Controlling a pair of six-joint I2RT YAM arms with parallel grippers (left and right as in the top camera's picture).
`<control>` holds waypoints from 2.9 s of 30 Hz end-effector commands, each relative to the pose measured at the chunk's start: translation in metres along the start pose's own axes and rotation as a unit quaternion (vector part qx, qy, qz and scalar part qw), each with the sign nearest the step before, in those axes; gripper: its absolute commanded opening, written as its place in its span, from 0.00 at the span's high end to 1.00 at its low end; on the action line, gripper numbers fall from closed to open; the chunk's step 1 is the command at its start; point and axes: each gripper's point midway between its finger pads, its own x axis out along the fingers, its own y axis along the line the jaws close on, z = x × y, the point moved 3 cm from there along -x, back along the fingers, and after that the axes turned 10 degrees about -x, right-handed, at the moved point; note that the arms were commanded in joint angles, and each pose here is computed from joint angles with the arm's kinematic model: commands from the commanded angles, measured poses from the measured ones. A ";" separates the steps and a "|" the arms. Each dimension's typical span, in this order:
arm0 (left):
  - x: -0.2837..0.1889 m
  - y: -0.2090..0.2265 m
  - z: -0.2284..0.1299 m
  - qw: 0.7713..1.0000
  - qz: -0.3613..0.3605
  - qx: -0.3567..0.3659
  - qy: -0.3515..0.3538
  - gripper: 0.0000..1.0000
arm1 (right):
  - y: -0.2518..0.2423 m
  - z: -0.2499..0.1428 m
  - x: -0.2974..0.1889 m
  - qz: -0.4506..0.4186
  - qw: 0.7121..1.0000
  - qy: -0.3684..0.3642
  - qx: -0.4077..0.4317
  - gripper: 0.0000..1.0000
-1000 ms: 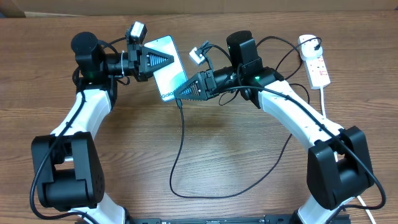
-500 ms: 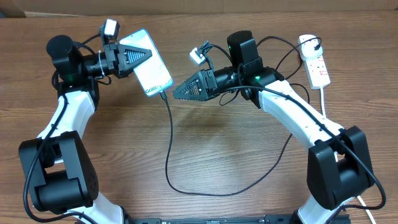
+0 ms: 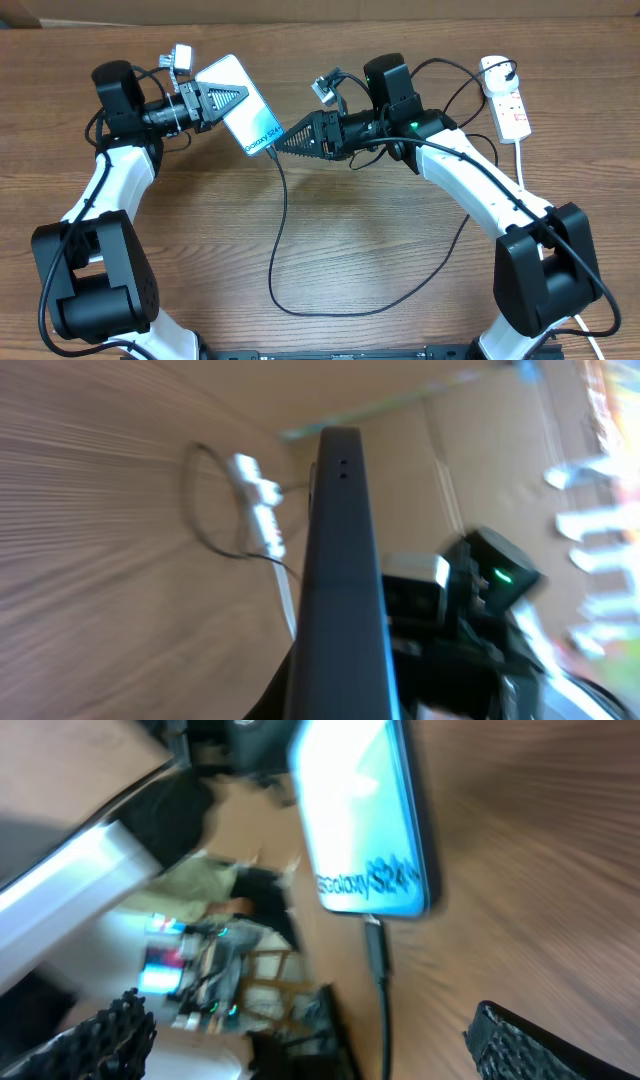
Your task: Plug charger to phone and switch on socket
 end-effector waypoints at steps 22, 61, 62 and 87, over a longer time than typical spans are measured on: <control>0.096 0.123 -0.018 0.993 0.113 -0.027 0.001 0.96 | -0.077 -0.011 -0.031 -0.294 0.952 -0.028 0.075 0.00; 0.111 0.163 -0.035 0.984 0.174 -0.043 0.003 0.70 | -0.080 -0.014 -0.033 -0.307 0.948 -0.025 0.080 0.00; 0.111 0.163 -0.034 0.984 0.176 -0.043 0.002 0.69 | -0.080 -0.014 -0.033 -0.307 0.948 -0.025 0.081 0.00; 0.101 0.181 -0.026 0.966 0.256 -0.011 -0.022 0.45 | -0.080 -0.017 -0.033 -0.308 0.947 -0.020 0.086 0.00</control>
